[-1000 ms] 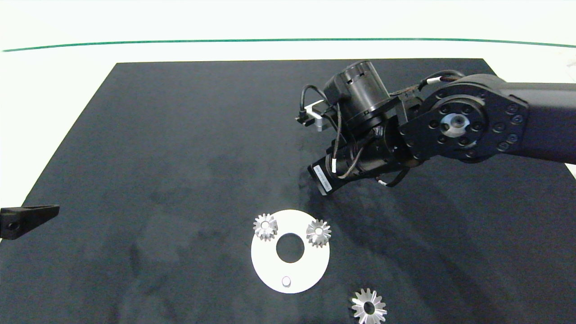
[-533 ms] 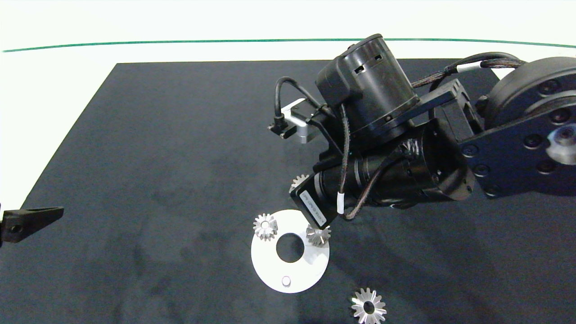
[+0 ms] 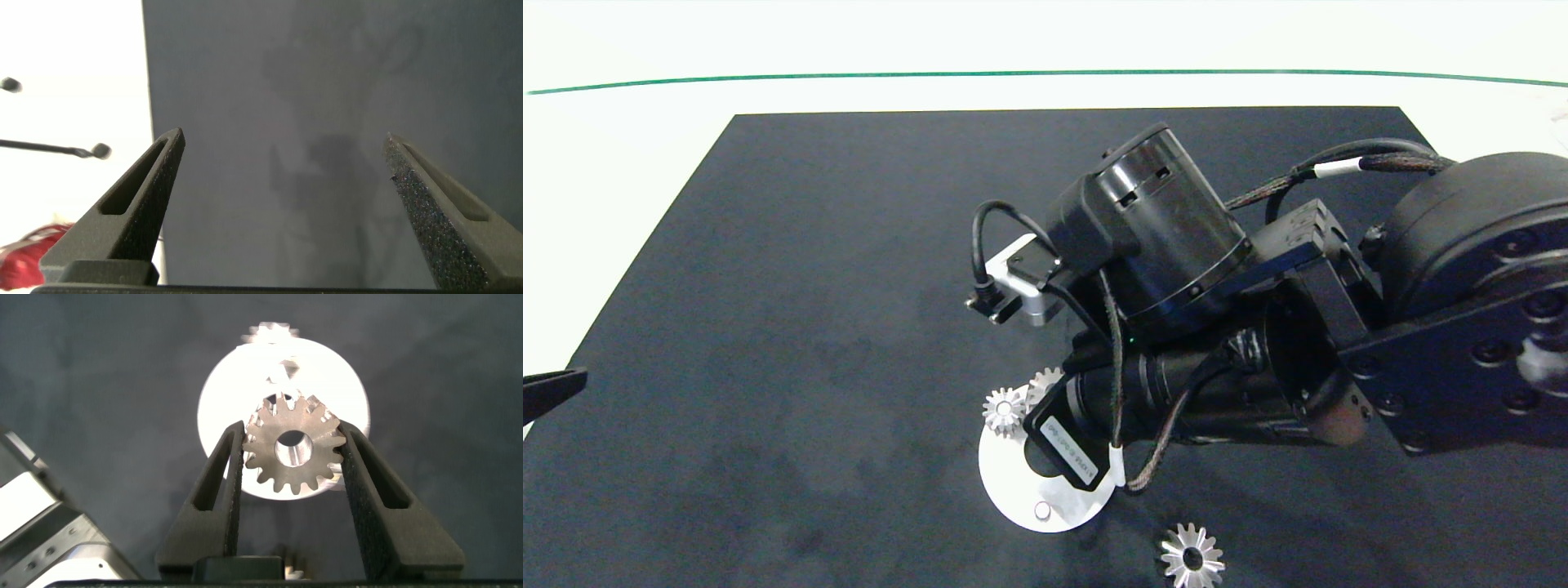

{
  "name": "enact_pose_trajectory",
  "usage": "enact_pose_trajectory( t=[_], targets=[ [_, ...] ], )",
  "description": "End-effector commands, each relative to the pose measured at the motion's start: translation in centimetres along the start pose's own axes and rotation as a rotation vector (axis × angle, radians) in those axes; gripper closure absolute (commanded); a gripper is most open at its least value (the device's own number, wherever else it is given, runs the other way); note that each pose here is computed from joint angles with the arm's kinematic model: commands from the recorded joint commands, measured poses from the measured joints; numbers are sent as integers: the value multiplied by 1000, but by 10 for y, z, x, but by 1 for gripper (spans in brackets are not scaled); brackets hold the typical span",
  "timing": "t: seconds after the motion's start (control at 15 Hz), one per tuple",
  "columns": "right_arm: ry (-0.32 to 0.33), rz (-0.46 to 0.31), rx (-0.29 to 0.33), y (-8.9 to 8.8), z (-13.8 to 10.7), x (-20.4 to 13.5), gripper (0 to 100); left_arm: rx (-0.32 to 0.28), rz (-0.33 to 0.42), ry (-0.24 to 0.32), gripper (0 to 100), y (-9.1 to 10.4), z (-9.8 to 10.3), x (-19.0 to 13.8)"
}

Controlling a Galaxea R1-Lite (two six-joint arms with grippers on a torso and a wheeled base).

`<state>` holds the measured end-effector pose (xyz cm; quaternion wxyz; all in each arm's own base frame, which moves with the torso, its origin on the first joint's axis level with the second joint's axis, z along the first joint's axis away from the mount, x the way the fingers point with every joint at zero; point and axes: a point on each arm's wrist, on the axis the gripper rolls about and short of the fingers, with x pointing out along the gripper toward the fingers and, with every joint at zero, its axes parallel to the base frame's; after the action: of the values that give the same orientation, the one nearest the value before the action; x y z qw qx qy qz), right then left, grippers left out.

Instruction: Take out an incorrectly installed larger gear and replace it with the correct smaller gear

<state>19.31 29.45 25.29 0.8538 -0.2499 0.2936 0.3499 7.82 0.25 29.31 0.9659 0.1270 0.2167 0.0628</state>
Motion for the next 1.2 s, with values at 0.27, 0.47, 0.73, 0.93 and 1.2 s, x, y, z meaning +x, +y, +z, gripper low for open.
enact_pose_trajectory(
  t=[0.27, 0.47, 0.73, 0.93, 1.2],
  targets=[
    [44, 43, -85, 36, -6, 11, 78, 14, 27, -78, 0, 8, -7, -42],
    [98, 28, -147, 39, -18, 20, 78, 15, 27, -77, 0, 8, -7, -42],
    [119, 8, -189, 41, -23, 23, 78, 15, 25, -77, 0, 7, -7, -42],
    [137, 15, -206, 45, -28, 24, 78, 17, 22, -70, 0, 7, -7, -40],
    [159, 17, -222, 48, -33, 29, 78, 17, 22, -72, 0, 7, -7, -40]
  ],
)
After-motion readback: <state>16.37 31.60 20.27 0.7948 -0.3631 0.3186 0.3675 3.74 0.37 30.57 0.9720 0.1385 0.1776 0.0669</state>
